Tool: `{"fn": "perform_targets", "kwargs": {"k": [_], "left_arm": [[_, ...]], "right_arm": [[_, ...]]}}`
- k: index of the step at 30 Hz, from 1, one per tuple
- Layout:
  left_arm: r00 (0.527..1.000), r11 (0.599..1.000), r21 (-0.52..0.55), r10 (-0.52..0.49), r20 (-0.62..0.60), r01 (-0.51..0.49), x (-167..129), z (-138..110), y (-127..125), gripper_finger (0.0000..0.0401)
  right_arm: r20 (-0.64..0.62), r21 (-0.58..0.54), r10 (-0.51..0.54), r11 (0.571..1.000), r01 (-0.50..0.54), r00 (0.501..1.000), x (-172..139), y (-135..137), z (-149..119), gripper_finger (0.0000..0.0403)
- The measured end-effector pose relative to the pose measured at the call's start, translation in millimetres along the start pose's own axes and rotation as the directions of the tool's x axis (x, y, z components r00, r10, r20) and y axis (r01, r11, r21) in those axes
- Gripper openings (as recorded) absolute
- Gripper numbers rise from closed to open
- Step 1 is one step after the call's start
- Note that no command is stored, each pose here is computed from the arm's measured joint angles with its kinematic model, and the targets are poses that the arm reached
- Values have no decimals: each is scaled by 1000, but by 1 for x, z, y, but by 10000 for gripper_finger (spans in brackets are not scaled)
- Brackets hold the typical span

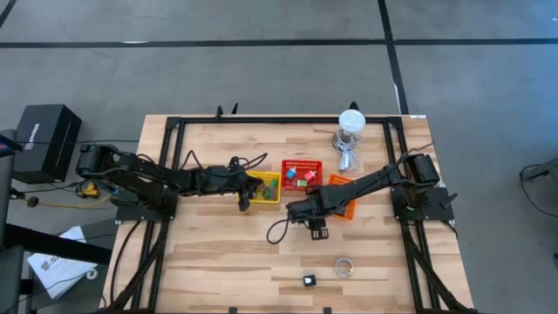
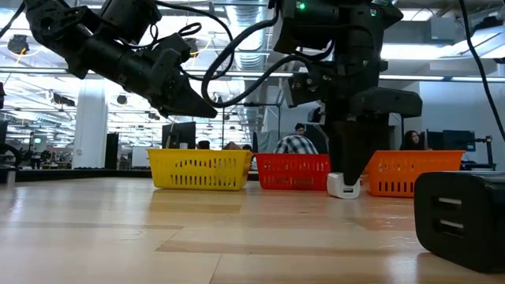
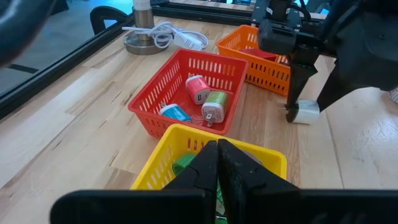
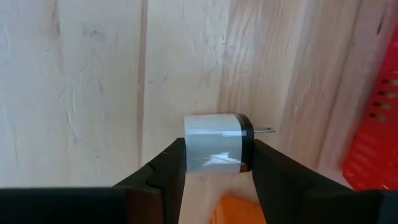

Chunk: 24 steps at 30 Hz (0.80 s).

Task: Pick & Place Office items
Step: Put the white charger adapter into the red bin

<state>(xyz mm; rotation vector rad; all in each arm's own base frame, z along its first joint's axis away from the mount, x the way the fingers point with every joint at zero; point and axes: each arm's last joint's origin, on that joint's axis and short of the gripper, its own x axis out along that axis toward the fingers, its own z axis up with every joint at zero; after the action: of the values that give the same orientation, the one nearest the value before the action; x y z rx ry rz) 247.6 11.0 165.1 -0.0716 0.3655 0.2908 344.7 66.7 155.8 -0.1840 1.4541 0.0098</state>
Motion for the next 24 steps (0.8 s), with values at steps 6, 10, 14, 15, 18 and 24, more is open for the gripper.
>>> {"fn": "perform_targets", "kwargs": {"k": [6, 10, 14, 15, 18, 24], "left_arm": [[1000, 1000, 0, 0, 0, 0, 0, 0, 0, 6], [1000, 1000, 0, 0, 0, 0, 0, 0, 0, 6], [1000, 1000, 0, 0, 0, 0, 0, 0, 0, 6], [1000, 1000, 0, 0, 0, 0, 0, 0, 0, 6], [1000, 1000, 0, 0, 0, 0, 0, 0, 0, 6], [1000, 1000, 0, 0, 0, 0, 0, 0, 0, 6]], "right_arm": [[-14, -52, 5, 999, -5, 1000, -1, 0, -2, 150], [-67, -125, 21, 992, -29, 998, -6, -1, -4, 151], [-90, -127, 18, 991, -30, 996, -19, -3, 0, 152], [-91, -125, 17, 992, -29, 996, -23, -4, 2, 151], [-74, -123, 16, 992, -25, 997, -38, -7, 9, 149], [-29, -202, 16, 979, -21, 999, -62, -10, 21, 153]]}}
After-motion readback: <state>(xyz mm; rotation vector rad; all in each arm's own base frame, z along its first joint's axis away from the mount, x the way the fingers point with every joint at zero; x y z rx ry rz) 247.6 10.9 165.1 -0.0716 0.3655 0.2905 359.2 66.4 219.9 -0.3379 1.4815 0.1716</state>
